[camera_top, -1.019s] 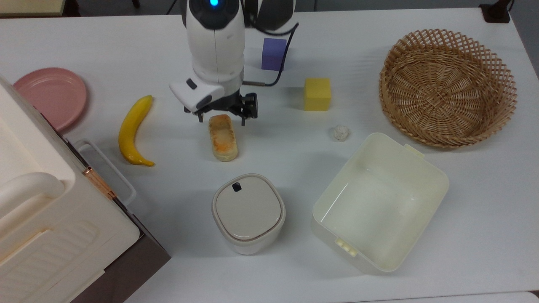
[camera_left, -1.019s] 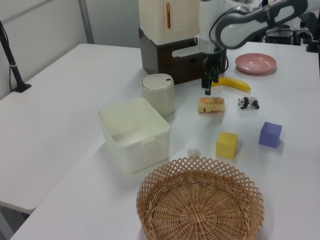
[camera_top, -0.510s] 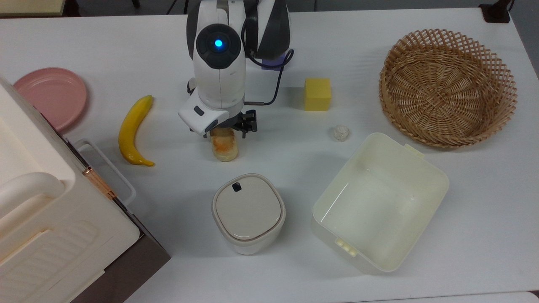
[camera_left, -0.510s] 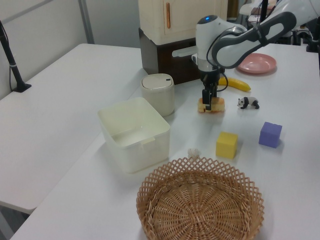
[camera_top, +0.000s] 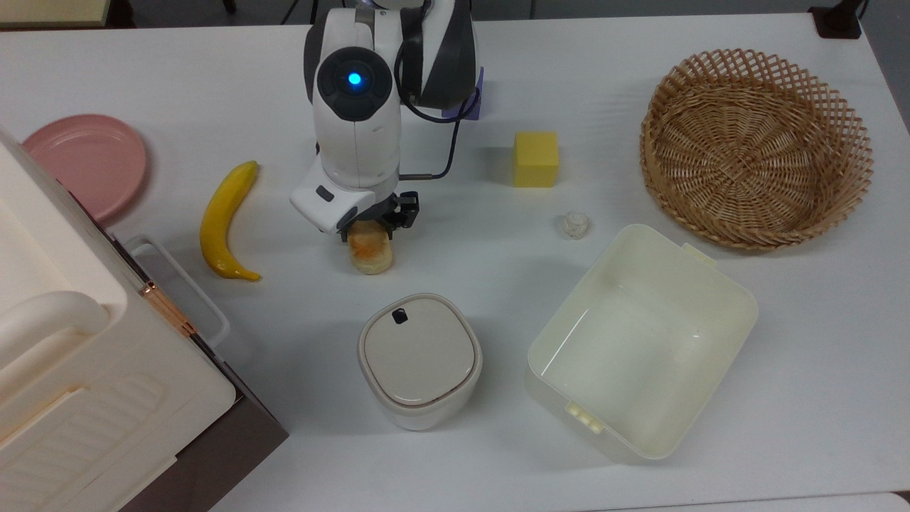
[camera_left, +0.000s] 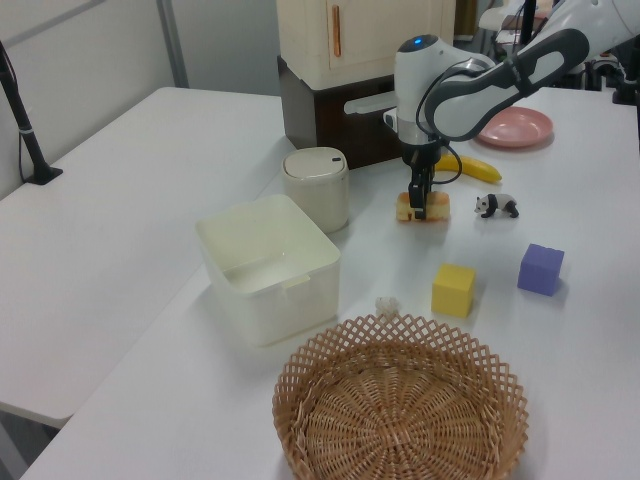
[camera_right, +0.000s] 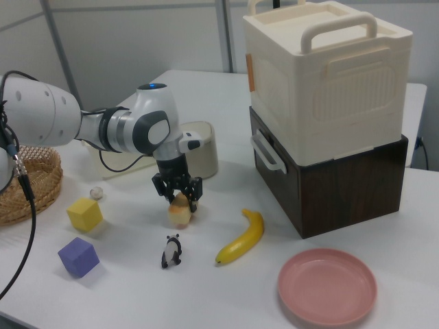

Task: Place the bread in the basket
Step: 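Lift the bread roll and carry it over the wicker basket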

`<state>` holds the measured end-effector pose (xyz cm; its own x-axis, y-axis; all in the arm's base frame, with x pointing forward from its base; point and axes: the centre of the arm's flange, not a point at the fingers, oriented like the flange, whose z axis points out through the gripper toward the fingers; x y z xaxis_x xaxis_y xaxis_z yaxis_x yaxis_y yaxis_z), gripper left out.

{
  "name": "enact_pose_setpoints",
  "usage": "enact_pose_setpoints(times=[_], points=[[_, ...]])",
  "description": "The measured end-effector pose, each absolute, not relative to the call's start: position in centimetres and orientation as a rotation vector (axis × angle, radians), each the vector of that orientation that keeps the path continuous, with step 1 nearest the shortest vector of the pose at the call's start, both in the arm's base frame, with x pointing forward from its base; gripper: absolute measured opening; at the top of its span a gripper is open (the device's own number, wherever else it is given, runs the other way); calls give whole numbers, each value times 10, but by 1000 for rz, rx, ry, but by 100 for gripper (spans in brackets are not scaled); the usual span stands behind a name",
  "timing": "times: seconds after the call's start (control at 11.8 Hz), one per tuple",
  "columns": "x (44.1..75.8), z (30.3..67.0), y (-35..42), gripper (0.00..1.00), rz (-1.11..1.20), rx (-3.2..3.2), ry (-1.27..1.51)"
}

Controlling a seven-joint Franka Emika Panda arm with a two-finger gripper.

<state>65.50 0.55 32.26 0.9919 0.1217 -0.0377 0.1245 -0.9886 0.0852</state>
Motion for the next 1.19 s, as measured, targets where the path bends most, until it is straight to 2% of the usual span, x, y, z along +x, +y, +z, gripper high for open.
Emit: enact_pose_setpoints(times=[0.17, 0.68, 0.85, 1.19], points=[[657, 352, -1, 64, 20, 3045, 171], [635, 503, 20, 65, 133, 3050, 152], [625, 526, 23, 65, 114, 3057, 88], [620, 540, 51, 65, 101, 3063, -29]])
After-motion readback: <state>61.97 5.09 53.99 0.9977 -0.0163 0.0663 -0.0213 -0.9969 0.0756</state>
